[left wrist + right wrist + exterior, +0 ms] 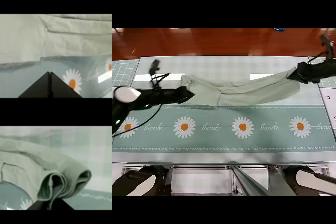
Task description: Fold the shirts.
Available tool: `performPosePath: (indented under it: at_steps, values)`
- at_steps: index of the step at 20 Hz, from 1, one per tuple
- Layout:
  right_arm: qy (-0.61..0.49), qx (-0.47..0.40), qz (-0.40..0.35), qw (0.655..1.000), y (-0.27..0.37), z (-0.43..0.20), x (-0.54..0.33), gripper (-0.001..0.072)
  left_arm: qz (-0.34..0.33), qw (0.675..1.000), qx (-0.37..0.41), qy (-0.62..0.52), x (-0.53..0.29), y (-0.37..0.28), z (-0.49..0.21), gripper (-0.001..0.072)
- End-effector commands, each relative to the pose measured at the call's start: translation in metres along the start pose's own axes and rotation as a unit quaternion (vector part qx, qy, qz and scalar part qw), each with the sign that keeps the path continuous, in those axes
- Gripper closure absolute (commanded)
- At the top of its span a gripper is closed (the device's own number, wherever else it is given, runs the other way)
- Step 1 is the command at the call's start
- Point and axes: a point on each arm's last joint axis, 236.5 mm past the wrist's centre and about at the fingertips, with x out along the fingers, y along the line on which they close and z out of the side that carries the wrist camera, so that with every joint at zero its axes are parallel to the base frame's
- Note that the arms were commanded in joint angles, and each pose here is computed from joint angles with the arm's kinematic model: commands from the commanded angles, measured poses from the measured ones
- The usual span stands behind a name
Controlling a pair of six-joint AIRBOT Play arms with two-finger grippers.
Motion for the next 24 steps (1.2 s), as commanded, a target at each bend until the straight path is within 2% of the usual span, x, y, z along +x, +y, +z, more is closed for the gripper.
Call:
performPosePath:
  at_steps: [1,4,8,14,18,22,24]
  values:
    - [-0.014,-0.006,-0.014,1.000,0.014,-0.034,-0.028,0.0679,-0.029,0.997,0.059,0.036,0.052,-0.043,0.014,0.0695]
    - [-0.026,-0.005,-0.015,1.000,0.024,-0.055,-0.041,0.0679,-0.020,0.991,0.100,0.082,0.103,-0.071,0.021,0.0696]
    - [-0.044,-0.008,-0.007,0.999,0.039,-0.065,-0.057,0.0679,0.012,0.973,0.130,0.190,0.167,-0.089,-0.025,0.0696]
    - [-0.046,-0.019,0.027,0.998,0.063,-0.074,-0.068,0.0678,-0.017,0.949,0.151,0.277,0.229,-0.138,-0.121,0.0695]
    - [-0.039,-0.021,0.029,0.999,0.064,-0.077,-0.067,0.0678,-0.052,0.939,0.135,0.312,0.246,-0.169,-0.164,0.0695]
    - [-0.044,-0.022,0.029,0.998,0.065,-0.074,-0.067,0.0677,-0.069,0.932,0.148,0.325,0.224,-0.177,-0.144,0.0695]
    - [-0.050,-0.029,0.038,0.998,0.075,-0.071,-0.063,0.0677,-0.038,0.937,0.173,0.300,0.201,-0.157,-0.099,0.0694]
